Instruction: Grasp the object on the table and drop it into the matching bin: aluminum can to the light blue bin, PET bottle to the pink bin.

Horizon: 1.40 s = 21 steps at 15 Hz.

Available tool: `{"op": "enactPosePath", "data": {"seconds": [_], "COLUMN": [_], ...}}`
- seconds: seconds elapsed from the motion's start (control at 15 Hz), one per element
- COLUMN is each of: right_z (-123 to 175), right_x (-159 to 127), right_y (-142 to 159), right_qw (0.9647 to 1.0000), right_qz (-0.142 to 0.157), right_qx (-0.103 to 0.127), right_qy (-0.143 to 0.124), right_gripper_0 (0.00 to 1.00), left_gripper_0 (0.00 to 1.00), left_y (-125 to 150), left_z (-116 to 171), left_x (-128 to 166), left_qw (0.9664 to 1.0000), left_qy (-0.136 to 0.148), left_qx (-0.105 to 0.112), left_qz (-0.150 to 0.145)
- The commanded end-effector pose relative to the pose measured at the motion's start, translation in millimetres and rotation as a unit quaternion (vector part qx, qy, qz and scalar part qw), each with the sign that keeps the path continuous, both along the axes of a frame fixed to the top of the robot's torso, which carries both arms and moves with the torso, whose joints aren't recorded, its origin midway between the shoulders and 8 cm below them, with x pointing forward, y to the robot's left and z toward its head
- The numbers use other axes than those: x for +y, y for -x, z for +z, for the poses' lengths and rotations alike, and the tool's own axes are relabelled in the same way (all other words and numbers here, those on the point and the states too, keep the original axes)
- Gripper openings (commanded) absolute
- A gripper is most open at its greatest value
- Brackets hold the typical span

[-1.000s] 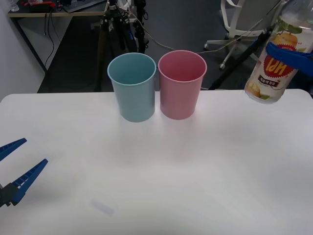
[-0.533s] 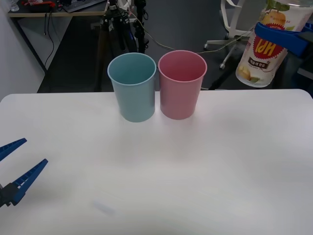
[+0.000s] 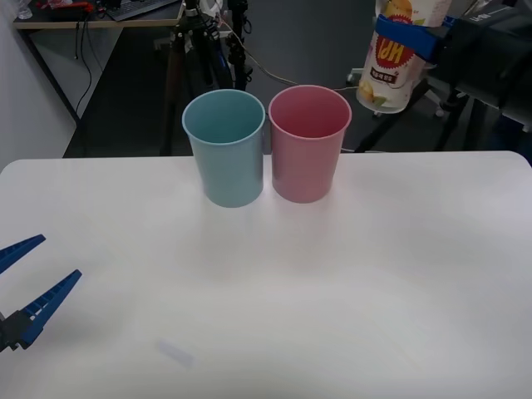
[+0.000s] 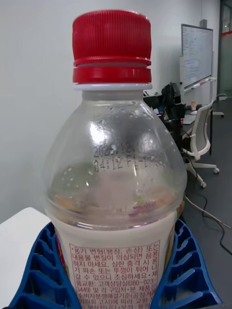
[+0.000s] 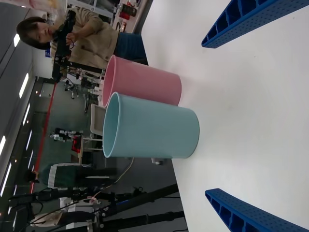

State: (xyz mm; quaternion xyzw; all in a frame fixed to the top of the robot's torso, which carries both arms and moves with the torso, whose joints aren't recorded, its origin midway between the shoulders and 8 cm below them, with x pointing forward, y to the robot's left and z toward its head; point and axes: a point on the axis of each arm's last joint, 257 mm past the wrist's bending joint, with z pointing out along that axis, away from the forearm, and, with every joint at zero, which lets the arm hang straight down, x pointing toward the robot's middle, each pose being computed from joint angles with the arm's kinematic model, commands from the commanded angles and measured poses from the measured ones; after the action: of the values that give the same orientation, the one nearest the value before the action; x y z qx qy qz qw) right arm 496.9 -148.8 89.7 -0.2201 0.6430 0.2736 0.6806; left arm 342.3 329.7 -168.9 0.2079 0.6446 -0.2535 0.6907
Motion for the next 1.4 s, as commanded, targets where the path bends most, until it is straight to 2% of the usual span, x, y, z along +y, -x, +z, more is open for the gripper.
{"op": "enactPosePath", "data": {"seconds": [0.07, 0.33, 0.67, 1.13, 1.4], "right_z": [-1.6, -4.4, -16.6, -43.3, -53.9], "right_x": [10.5, 9.4, 18.0, 55.7, 66.8], "right_y": [-40.1, -82.7, -118.6, -158.7, -162.9], "right_qw": [0.9999, 0.999, 0.9971, 0.9957, 0.9955], "right_qz": [-0.013, -0.042, -0.071, -0.088, -0.088], "right_qx": [-0.002, -0.012, -0.024, -0.029, -0.03], "right_qy": [0.0, -0.008, -0.008, 0.009, 0.017], "right_gripper_0": [0.0, 0.0, 0.0, 0.0, 0.0], "left_gripper_0": [1.0, 1.0, 1.0, 1.0, 1.0], "left_y": [0.0, 0.0, 0.0, 0.0, 0.0], "left_z": [0.0, 0.0, 0.0, 0.0, 0.0], "left_x": [0.0, 0.0, 0.0, 0.0, 0.0], "left_qw": [1.0, 1.0, 1.0, 1.0, 1.0], "left_qy": [0.0, 0.0, 0.0, 0.0, 0.0], "left_qx": [0.0, 0.0, 0.0, 0.0, 0.0], "left_qz": [0.0, 0.0, 0.0, 0.0, 0.0]}}
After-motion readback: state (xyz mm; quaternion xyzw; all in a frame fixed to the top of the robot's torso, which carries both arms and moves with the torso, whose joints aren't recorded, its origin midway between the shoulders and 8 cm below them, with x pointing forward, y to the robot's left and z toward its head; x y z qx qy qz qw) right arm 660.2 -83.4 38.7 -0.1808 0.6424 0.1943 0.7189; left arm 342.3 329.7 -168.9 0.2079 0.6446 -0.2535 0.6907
